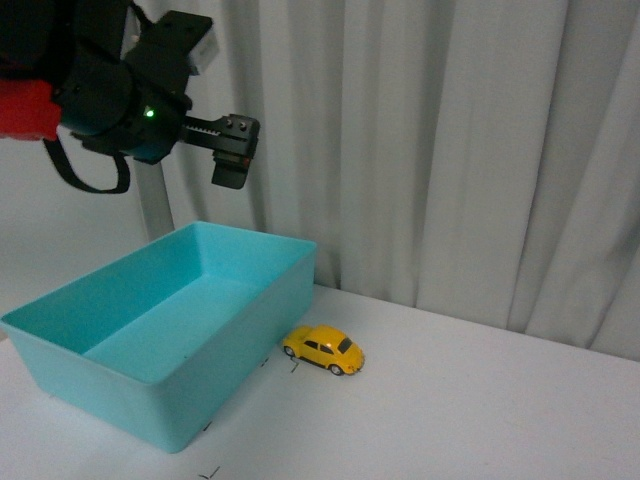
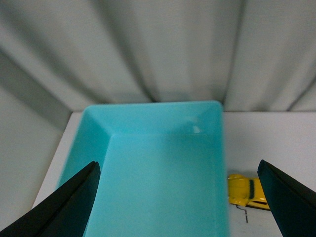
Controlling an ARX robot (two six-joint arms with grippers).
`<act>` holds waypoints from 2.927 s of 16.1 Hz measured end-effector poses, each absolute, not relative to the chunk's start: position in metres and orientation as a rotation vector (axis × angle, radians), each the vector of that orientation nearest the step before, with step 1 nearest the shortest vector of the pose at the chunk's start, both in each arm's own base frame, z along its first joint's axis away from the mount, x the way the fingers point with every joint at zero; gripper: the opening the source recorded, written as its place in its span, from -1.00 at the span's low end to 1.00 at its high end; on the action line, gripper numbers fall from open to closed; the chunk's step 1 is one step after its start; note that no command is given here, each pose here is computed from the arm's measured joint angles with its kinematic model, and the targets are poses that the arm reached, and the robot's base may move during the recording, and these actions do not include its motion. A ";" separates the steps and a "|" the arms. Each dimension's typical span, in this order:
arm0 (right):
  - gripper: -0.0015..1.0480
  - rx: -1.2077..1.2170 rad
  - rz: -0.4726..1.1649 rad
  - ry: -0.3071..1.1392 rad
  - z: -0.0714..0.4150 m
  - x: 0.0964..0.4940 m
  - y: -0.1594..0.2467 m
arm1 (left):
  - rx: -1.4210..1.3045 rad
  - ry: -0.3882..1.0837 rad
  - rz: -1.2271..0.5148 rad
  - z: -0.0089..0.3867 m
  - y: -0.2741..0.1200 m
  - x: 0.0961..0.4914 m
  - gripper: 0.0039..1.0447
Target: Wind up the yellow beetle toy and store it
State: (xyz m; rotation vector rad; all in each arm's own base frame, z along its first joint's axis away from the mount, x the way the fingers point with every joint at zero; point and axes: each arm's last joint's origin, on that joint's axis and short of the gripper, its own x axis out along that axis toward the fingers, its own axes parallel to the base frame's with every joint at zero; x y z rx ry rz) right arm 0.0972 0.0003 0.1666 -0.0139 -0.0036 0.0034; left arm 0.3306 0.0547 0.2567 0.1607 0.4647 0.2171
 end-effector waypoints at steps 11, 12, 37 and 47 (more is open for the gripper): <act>0.87 -0.014 0.003 -0.004 0.167 0.097 0.000 | 1.316 0.824 -0.682 0.227 -0.009 0.423 0.88; 0.87 -0.014 0.003 -0.004 0.167 0.097 0.000 | 1.399 0.879 -0.776 0.216 -0.011 0.427 0.88; 0.87 -0.014 0.003 -0.004 0.167 0.097 0.000 | 1.378 1.009 -0.932 0.103 -0.031 0.478 -0.19; 0.87 -0.014 0.003 -0.004 0.167 0.097 0.000 | 1.407 0.989 -0.961 0.106 -0.032 0.477 -0.34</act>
